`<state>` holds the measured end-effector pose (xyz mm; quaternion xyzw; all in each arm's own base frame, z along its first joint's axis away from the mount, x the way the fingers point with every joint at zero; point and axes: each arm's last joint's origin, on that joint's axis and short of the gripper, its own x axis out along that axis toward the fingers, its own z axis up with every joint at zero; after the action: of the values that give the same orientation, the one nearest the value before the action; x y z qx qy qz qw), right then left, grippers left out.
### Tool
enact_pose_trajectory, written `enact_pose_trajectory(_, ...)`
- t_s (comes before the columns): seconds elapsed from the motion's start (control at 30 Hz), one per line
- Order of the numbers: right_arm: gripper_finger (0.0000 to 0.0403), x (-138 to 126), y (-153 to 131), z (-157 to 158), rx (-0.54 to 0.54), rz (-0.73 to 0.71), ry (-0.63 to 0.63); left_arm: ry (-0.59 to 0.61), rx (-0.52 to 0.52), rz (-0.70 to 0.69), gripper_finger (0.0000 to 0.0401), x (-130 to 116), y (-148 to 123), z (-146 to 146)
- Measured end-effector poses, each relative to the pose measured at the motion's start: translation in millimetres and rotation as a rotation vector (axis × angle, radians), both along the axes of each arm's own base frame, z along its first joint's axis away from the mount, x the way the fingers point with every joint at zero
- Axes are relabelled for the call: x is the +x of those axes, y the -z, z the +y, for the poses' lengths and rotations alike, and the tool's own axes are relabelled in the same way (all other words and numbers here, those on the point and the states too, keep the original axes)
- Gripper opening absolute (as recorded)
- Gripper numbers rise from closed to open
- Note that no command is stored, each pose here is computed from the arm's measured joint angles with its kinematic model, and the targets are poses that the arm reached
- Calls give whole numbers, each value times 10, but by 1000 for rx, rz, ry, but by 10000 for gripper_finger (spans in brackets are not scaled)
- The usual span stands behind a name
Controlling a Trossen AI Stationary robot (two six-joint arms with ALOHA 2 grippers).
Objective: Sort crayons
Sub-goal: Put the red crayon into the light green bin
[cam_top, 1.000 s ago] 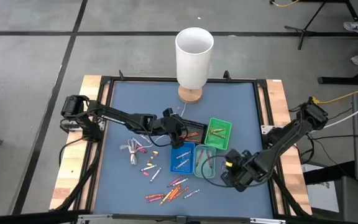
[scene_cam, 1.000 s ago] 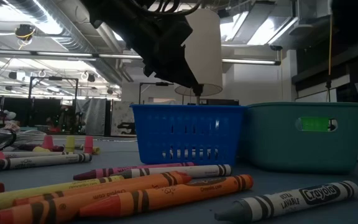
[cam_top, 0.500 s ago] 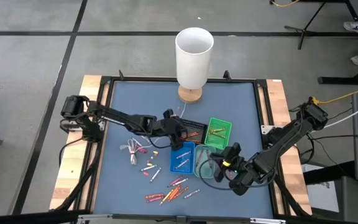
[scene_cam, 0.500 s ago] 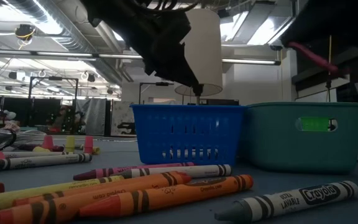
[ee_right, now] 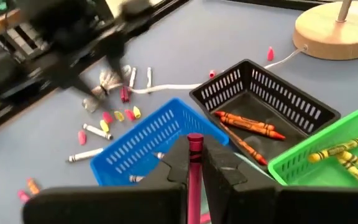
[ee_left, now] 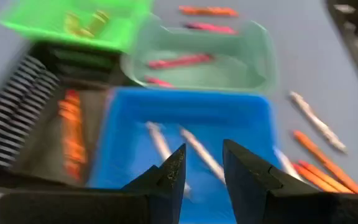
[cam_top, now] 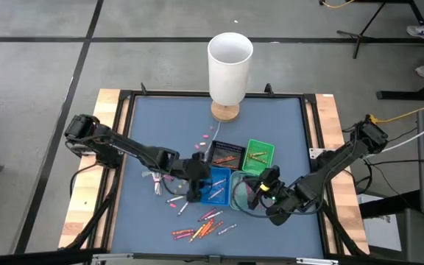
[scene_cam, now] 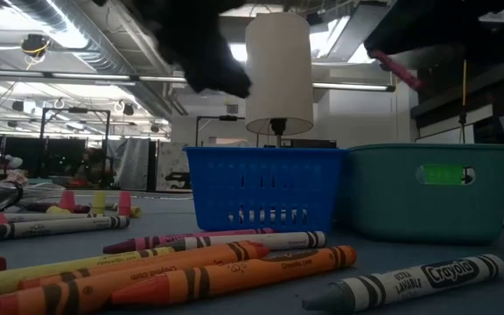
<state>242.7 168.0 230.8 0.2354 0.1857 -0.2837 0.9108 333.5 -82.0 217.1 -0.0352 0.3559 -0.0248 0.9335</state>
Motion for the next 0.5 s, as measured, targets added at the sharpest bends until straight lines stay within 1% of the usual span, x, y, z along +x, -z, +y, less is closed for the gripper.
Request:
enact_pose_trajectory(0.1,21,46,16,-55,17,18,10,34,-54,66,89,-87,35,-172)
enact_pose_trajectory(0.23,21,115,42,-136,55,50,16,55,-71,160,89,-222,94,-375)
enact_pose_trajectory(0.4,24,186,79,-201,102,83,13,48,-89,244,89,-368,141,-563)
enact_pose_trajectory(0.5,41,205,76,-225,111,84,16,19,-88,284,89,-434,180,-641)
